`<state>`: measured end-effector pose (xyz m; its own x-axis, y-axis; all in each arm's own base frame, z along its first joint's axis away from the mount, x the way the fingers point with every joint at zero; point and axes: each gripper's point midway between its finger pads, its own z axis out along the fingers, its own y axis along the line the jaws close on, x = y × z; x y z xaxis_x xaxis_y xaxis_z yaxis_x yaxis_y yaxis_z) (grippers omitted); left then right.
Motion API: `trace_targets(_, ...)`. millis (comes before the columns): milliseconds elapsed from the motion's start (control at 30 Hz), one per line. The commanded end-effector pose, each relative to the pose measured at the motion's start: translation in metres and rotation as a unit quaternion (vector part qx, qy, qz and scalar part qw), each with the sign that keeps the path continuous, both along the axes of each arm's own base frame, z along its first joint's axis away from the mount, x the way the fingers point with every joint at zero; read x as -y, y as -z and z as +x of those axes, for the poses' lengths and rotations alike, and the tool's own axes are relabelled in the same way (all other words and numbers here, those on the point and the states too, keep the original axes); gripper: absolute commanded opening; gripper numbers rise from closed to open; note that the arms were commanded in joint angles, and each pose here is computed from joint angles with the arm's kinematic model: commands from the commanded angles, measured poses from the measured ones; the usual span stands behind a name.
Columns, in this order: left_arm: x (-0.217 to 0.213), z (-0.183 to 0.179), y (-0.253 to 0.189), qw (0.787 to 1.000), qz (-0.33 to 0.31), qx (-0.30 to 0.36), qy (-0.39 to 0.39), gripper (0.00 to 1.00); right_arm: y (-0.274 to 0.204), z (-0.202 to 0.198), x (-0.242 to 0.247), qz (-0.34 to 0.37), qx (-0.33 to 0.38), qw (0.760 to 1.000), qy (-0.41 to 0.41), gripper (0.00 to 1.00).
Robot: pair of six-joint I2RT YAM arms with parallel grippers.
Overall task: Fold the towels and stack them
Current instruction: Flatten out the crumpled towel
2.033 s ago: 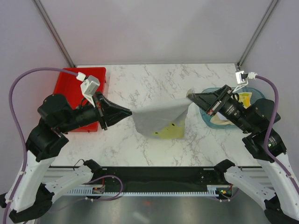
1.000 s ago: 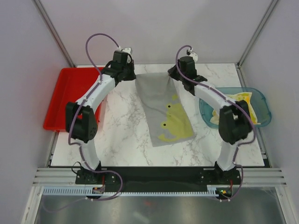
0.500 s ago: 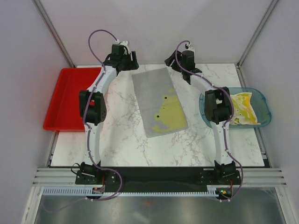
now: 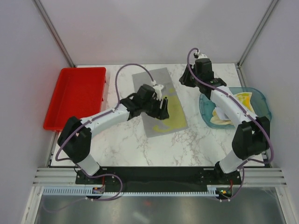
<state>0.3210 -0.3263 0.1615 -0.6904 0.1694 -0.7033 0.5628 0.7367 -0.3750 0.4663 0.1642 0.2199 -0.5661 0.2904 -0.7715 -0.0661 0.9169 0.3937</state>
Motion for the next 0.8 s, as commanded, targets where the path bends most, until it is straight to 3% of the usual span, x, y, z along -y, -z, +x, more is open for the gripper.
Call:
trace_targets(0,0.008,-0.036,0.037,0.997,-0.019,-0.064,-0.027,0.71,0.033,-0.053,0.017,-0.051,-0.062,0.997,-0.016,0.36)
trace_targets(167,-0.021,-0.064,0.099,0.987,0.016,-0.133,-0.086,0.69,0.027,-0.096,0.027,-0.052,-0.057,0.997,-0.024,0.33)
trace_targets(400,-0.065,-0.079,0.133,0.971,0.088,-0.156,-0.158,0.69,0.049,-0.156,0.002,-0.071,-0.064,0.991,-0.093,0.32)
trace_targets(533,-0.107,-0.081,0.137,0.948,0.157,-0.148,-0.233,0.68,0.054,-0.168,-0.001,-0.065,-0.065,0.99,-0.106,0.32)
trace_targets(633,-0.137,-0.075,0.13,0.935,0.171,-0.135,-0.279,0.68,0.064,-0.177,-0.007,-0.067,-0.068,0.987,-0.126,0.31)
trace_targets(767,-0.135,-0.066,0.092,0.954,0.11,-0.094,-0.263,0.71,0.081,-0.188,-0.02,-0.084,-0.07,0.979,-0.172,0.31)
